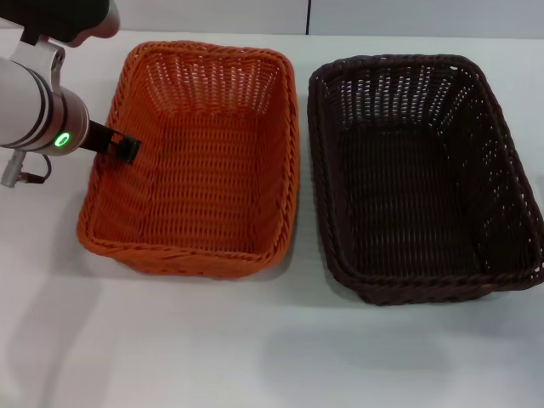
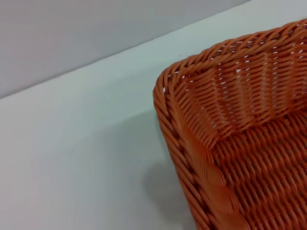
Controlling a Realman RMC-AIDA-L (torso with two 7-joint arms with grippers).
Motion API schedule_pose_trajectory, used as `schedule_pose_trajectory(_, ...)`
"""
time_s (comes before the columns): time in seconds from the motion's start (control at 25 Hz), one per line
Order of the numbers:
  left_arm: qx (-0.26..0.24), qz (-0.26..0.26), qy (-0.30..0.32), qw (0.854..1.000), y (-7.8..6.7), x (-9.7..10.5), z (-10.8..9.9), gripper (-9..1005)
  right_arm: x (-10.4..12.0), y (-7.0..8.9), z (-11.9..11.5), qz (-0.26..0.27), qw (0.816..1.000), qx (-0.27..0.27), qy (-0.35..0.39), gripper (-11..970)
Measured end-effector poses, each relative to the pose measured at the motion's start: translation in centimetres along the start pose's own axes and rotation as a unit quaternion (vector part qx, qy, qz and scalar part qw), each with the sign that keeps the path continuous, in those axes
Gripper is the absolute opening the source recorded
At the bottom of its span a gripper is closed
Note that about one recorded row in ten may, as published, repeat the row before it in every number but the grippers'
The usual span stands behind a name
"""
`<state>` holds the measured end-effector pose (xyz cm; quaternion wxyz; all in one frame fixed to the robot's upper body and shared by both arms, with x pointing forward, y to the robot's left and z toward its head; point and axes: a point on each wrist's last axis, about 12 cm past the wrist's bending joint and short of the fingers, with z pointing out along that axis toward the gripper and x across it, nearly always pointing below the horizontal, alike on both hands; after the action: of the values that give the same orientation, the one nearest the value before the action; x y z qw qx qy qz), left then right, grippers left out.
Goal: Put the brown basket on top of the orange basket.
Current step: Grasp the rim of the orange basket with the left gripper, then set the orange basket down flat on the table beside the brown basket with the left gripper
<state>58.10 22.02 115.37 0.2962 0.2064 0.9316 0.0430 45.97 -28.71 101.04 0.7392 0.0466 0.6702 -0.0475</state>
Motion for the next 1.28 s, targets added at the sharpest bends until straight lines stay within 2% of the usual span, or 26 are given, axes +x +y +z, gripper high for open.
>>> schedule_pose_trajectory(0.16,0.000,0.009,-0.012,1.000,1.0,-0.3,-0.2,309,-0.1,0.0,0.1,-0.001,1.000,0.000,-0.002,767)
schedule_pose_trajectory(0.2,0.018,0.018,-0.029,0.999,2.1,-0.6,-0.5,300,-0.1,-0.1,0.1,-0.002,1.000,0.000,-0.005,767)
schedule_pose_trajectory(0.28,0.032,0.027,-0.042,0.998,2.6,-0.7,-0.7,281,-0.2,-0.1,0.1,-0.002,1.000,0.000,-0.007,767)
schedule_pose_trajectory(0.36,0.061,0.028,-0.076,0.995,4.3,-1.2,-1.2,259,-0.3,-0.1,0.2,-0.002,1.000,0.000,-0.011,767)
schedule_pose_trajectory(0.48,0.065,0.015,-0.097,0.993,6.6,-1.7,-1.7,227,-0.5,-0.1,0.2,-0.003,1.000,0.001,-0.020,767)
schedule_pose_trajectory(0.52,0.067,0.020,-0.102,0.992,7.6,-2.1,-2.0,220,-0.6,-0.2,0.2,-0.003,1.000,0.002,-0.025,767)
schedule_pose_trajectory(0.6,0.091,0.050,-0.112,0.988,8.4,-3.0,-2.7,206,-0.8,-0.3,0.1,-0.003,0.999,0.004,-0.035,767)
schedule_pose_trajectory(0.64,0.091,0.050,-0.112,0.988,8.4,-3.0,-2.7,198,-0.8,-0.3,0.1,-0.003,0.999,0.004,-0.035,767)
schedule_pose_trajectory(0.88,0.148,0.116,-0.160,0.969,9.0,-5.9,-5.3,170,-1.0,-0.4,-0.1,-0.003,0.999,0.007,-0.042,768)
schedule_pose_trajectory(1.28,0.191,0.185,-0.188,0.946,8.4,-7.5,-6.5,169,-0.9,-0.4,-0.5,0.000,0.999,0.012,-0.042,768)
